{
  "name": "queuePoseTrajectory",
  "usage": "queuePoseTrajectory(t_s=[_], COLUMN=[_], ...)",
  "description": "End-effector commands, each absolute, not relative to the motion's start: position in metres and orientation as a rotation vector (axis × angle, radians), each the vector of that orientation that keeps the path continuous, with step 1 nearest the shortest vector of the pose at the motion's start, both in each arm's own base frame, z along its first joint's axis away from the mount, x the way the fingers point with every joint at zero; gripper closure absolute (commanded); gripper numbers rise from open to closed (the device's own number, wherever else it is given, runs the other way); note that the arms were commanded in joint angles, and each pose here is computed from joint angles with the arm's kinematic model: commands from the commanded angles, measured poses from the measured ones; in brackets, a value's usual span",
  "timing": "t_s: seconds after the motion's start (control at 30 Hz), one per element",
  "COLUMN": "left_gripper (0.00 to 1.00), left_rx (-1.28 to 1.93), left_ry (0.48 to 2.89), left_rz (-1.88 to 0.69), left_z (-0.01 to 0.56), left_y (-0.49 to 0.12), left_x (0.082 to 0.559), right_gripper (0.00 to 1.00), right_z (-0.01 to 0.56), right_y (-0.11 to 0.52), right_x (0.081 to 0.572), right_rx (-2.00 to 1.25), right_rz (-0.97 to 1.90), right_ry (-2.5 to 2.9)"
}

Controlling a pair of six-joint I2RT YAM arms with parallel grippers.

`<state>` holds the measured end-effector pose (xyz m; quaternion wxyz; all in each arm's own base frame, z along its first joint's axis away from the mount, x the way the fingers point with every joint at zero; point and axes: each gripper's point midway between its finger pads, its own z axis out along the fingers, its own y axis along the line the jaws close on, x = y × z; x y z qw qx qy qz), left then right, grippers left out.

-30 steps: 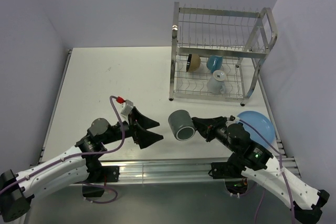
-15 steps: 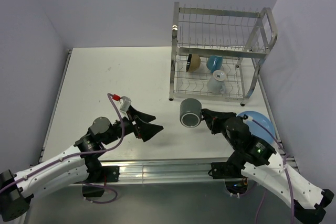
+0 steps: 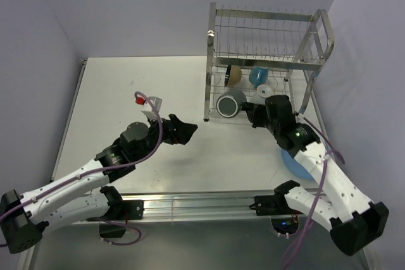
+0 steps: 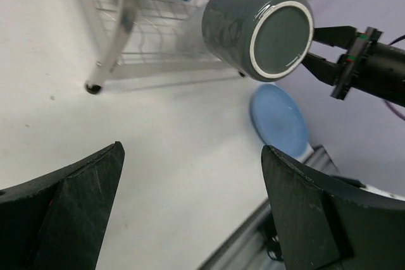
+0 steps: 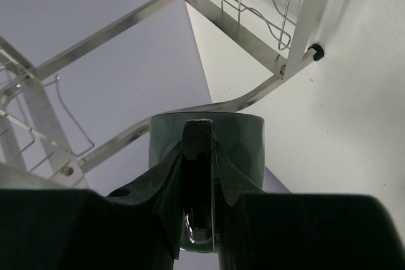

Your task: Load the mixed dishes into the dish rack

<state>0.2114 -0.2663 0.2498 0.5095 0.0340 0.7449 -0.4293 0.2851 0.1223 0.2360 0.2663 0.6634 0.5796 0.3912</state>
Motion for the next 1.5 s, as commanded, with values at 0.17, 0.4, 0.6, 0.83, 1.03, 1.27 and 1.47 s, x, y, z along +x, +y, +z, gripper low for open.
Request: queuePoseTrajectory(t_s=[0.17,0.4,0.6,0.83,1.03,1.27,1.47], left_gripper=[0.05,0.05,0.04,0.03,0.02,0.03,0.03], left_rx=[-0.034,-0.030,0.014,0.100,0.135,0.114,0.110], left_ry=[1.671,1.761,1.784,1.816,1.789,1.823,1.851], left_rz=[-0.848,-0.864,-0.822,-0.746,-0.735,-0.712,-0.689], left_z=[0.334,0.373,0.384,0.396,0.409,0.402,0.392], left_y=[-0.256,-0.254,-0.253,-0.262,-0.261,-0.251,-0.248], left_x=[0.246,0.231,0.230,0.237,0.237,0.233,0.233], right_gripper=[1.00,1.00,1.00,1.00,1.00,1.00,1.00], right_z=[0.259,0.240,0.253,0.270,0.269,0.258,0.250], right_y=[0.145,0.134,0.133,0.143,0.128,0.116,0.114], right_x=[0.336,0.331,0.344,0.383,0.402,0.415,0.420], right_rx=[2.353,2.525,2.530,2.508,2.496,2.542,2.561], right_rz=[1.410,1.551,1.558,1.645,1.671,1.644,1.610], right_ry=[1.170,0.847,0.805,0.760,0.691,0.672,0.671])
